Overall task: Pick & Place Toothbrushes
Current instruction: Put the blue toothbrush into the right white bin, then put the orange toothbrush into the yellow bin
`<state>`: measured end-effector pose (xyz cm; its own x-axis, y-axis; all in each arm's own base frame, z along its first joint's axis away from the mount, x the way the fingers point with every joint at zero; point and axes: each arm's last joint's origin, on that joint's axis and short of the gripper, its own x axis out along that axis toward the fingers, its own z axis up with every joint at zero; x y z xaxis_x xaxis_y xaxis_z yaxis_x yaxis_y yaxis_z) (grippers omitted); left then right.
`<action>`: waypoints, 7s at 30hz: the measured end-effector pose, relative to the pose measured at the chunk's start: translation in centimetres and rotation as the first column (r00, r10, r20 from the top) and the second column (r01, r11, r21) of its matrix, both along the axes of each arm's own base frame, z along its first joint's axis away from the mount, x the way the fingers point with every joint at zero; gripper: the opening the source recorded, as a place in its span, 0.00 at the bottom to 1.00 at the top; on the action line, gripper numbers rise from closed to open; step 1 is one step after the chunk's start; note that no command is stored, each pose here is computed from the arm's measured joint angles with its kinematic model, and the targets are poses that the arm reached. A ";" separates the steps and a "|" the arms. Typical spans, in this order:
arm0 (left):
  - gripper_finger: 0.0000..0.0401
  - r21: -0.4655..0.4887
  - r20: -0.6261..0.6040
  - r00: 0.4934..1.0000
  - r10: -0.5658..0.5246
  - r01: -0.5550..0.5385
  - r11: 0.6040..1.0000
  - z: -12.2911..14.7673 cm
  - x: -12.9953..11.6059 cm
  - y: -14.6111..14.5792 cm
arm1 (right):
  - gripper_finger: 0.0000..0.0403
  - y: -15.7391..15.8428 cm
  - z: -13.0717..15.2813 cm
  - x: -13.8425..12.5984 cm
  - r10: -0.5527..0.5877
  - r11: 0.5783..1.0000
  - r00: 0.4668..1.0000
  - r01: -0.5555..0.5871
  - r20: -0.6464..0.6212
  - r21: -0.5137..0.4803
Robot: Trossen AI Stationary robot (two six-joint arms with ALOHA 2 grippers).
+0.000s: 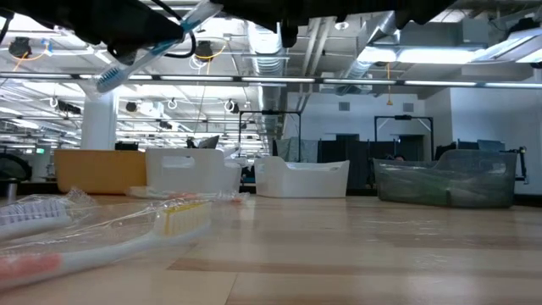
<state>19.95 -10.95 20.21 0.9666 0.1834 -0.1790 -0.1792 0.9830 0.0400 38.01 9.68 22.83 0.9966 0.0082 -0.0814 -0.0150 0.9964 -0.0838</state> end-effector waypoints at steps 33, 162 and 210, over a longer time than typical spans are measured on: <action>0.54 0.016 -0.010 0.998 -0.059 0.059 0.998 -0.1 -0.3 -0.6 | 0.04 1.7 1.4 -3.9 -0.336 0.929 0.922 0.290 -0.194 -0.229; 0.52 0.031 -0.194 0.979 -0.060 0.067 0.997 -2.1 -1.1 -0.4 | 0.63 -23.1 2.7 6.6 -0.526 0.788 0.058 0.409 -0.849 -0.460; 0.52 0.007 -0.203 0.973 -0.106 0.110 0.994 -2.6 -2.8 -0.9 | 0.63 -5.7 0.2 10.7 -0.284 0.957 0.348 0.038 -0.893 -0.289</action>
<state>17.18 -11.84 17.66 0.9251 0.0849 -0.3700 -0.0585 0.9949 0.0819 48.72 3.96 23.03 0.2713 -0.2805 -0.9207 -0.0457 0.9517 -0.3035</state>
